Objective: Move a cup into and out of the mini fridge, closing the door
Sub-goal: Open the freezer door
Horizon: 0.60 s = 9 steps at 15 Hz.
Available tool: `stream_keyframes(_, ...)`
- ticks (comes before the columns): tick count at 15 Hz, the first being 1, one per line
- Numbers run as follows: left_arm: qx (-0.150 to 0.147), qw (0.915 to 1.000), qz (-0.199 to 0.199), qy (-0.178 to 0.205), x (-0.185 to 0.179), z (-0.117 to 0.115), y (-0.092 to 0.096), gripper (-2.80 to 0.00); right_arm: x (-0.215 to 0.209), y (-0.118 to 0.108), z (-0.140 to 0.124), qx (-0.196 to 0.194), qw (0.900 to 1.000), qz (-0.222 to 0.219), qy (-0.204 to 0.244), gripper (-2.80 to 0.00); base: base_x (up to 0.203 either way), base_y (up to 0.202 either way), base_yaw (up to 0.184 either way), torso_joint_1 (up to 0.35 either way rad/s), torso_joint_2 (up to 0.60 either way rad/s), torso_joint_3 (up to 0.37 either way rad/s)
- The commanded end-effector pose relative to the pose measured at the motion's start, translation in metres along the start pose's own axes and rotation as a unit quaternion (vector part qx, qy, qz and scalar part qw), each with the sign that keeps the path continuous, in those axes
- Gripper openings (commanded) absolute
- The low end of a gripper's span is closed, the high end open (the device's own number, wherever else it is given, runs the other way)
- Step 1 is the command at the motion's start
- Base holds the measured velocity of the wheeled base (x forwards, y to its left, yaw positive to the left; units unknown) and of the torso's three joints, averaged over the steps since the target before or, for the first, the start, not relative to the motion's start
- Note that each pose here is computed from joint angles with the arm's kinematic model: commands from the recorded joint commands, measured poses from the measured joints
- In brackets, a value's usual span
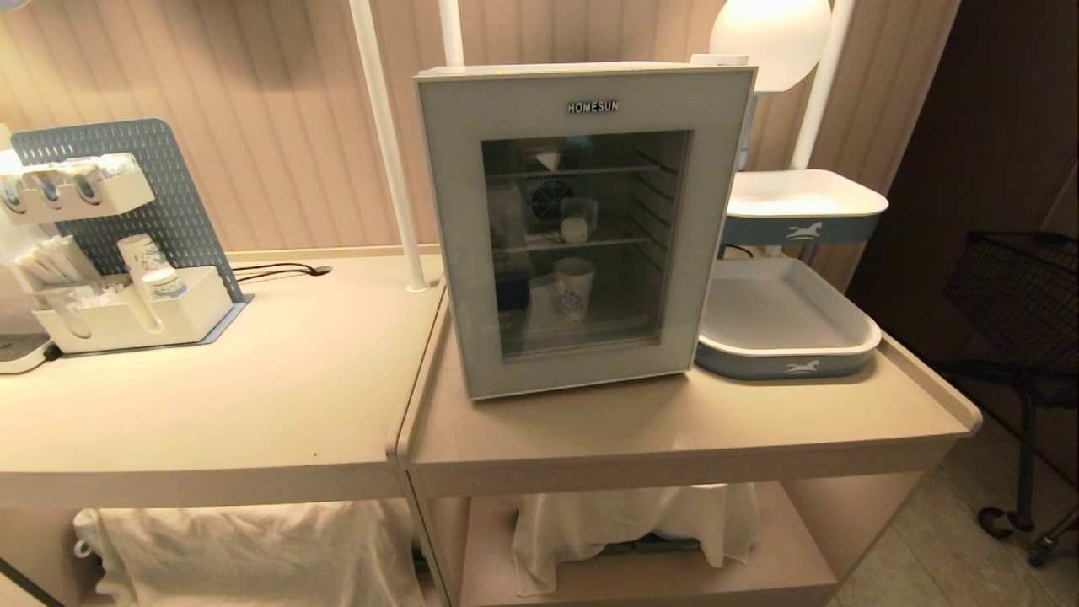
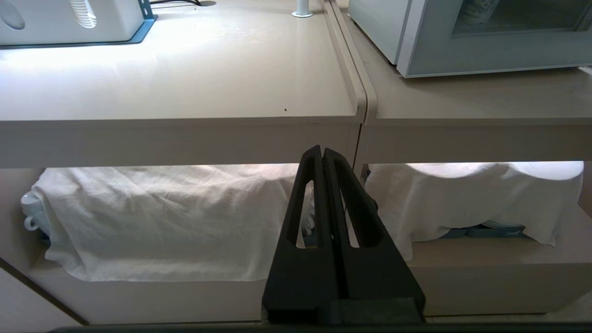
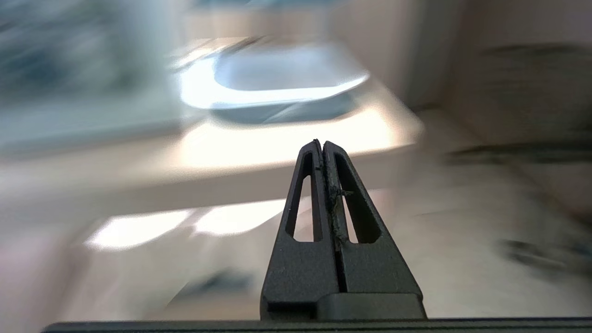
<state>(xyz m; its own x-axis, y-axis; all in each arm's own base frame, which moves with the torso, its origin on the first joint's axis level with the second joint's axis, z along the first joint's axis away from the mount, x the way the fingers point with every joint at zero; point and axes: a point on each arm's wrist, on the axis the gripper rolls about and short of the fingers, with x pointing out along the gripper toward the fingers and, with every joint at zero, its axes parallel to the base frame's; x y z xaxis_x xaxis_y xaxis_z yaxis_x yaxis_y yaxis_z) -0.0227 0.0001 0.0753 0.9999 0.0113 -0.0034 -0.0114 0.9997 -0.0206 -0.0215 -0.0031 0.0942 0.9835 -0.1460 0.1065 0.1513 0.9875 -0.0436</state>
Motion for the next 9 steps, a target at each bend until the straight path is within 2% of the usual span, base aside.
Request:
stream_keyframes(1,0.0,1.0,0.0,0.001,0.0001,-0.0004,0.0,-2.8,-0.0032,0.0036,-0.0137,0.0,0.997,0.073,0.027,-2.8,0.0,0.0,0.0,0.0,0.0,0.0)
stream_keyframes(2,0.0,1.0,0.0,0.0,0.0001,-0.0004,0.0,-2.8,-0.0048,0.004,-0.0195,-0.006,0.995,0.081,0.065,-2.8,0.0,0.0,0.0,0.0,0.0,0.0)
stream_keyframes(3,0.0,1.0,0.0,0.001,0.0001,-0.0004,0.0,-2.8,-0.006,0.0039,-0.0183,-0.012,0.994,0.086,0.073,-2.8,0.0,0.0,0.0,0.0,0.0,0.0)
stream_keyframes(9,0.0,1.0,0.0,0.001,0.0001,-0.0004,0.0,-2.8,-0.006,0.0039,-0.0186,-0.007,0.993,0.085,0.075,-2.8,0.0,0.0,0.0,0.0,0.0,0.0)
